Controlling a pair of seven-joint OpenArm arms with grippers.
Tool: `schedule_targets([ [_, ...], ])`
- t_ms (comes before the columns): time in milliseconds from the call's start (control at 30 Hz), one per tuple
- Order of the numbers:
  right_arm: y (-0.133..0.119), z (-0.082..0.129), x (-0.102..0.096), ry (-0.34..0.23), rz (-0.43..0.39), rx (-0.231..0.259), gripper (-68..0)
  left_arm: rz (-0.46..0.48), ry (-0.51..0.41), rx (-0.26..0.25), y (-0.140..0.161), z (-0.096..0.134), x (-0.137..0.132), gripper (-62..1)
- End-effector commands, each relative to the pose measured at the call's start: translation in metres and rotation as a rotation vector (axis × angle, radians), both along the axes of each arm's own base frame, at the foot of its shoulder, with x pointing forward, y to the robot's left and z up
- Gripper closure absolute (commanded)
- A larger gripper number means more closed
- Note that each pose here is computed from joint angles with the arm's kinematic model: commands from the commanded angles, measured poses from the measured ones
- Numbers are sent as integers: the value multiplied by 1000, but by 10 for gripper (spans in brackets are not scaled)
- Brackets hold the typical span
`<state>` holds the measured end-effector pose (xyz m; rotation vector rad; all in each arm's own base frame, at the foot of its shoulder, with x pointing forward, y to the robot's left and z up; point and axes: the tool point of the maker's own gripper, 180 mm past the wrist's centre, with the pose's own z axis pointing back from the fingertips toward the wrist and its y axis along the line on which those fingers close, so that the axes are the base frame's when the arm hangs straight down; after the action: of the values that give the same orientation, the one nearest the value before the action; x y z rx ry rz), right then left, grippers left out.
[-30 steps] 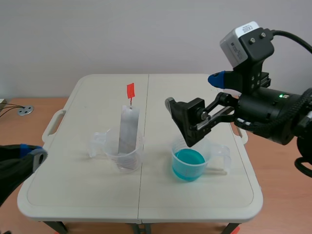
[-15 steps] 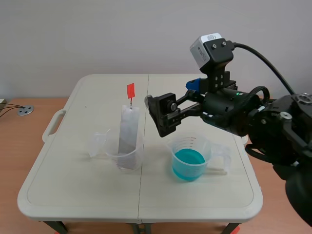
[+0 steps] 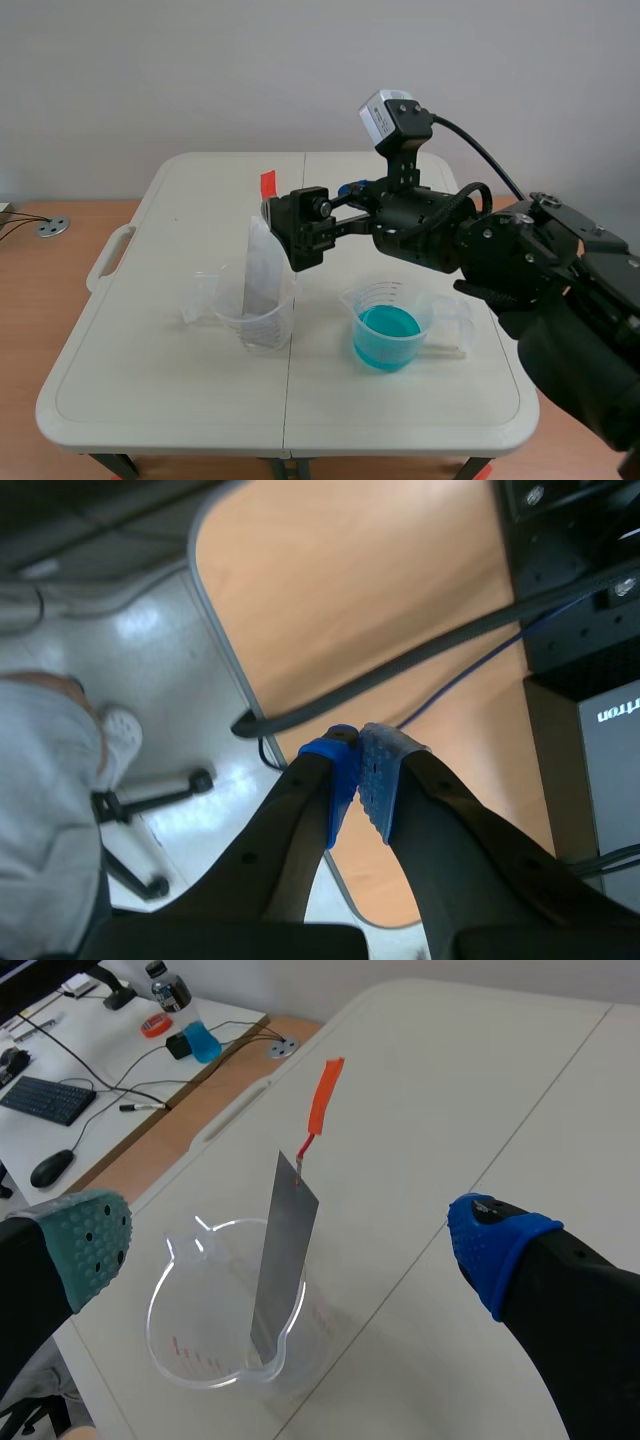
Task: Hold the metal plate by the orange handle, dip it into the blue solution, take it out and point at it, then put the plate back in the beaker on the left.
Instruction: 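Lift the metal plate out of the left beaker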
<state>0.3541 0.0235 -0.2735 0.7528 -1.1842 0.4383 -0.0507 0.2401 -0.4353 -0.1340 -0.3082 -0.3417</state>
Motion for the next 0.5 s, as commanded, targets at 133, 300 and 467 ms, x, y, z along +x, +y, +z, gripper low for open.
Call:
schedule_targets([
  [133,12,29,20,-56,-1,60,-663,74,2,0,0,-10,-5,-30],
  [300,19,25,28,-32,-6,79,-663,81,11,4,2,-12,-9,-30],
  [467,25,17,35,0,-10,88,-663,82,-2,3,2,-13,-3,-30],
])
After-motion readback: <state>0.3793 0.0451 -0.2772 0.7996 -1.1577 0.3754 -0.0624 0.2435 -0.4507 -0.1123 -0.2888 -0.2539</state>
